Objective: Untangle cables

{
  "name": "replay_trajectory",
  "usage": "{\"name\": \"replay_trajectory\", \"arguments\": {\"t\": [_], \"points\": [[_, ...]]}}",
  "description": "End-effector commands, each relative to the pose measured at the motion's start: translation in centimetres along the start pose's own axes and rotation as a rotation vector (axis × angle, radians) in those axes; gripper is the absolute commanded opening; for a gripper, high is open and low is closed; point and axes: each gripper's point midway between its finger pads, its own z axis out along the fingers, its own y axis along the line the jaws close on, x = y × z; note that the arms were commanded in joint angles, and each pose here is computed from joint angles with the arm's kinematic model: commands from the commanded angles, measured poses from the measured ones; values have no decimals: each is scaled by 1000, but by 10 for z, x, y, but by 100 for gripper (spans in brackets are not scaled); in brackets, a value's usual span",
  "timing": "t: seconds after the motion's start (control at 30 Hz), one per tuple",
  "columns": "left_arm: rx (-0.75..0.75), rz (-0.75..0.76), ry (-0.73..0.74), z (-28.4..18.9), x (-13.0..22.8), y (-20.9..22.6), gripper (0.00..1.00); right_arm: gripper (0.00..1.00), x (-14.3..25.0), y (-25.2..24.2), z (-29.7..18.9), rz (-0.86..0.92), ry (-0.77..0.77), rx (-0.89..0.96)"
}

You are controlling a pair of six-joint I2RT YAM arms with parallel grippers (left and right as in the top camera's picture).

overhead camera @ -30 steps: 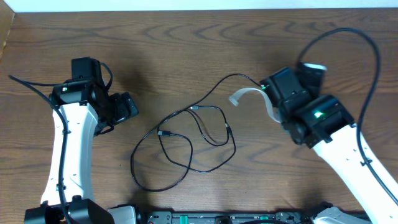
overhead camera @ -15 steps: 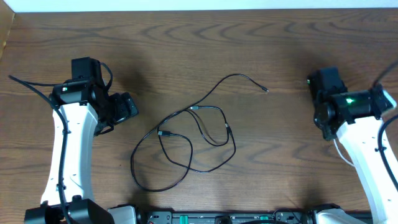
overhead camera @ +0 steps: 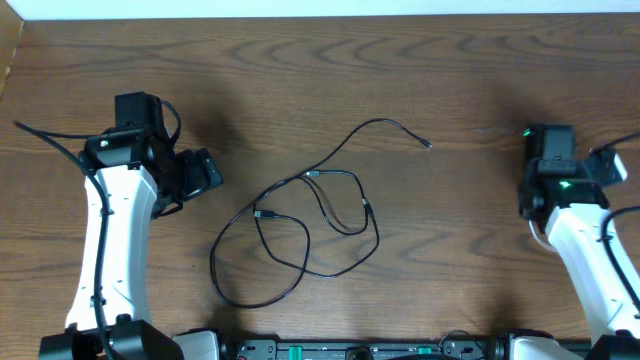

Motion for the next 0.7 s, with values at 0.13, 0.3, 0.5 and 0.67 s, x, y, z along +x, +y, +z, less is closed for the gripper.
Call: {"name": "replay_trajectory", "arguments": {"t": [0.13,0.3,0.5,0.67], "points": [[-2,-9,-24,-6,-4,1,98,2,-42,86,-11,-183,15,-471],[-2,-9,-24,-6,-4,1,98,1,-78,80,-6,-120,-122,-420],[-2,-9,-24,-6,-4,1,98,38,-65,49,12,-156,-91,-257],[-2,-9,-24,-6,-4,1,98,99,-44,39,31,-196,-22,-194]]}}
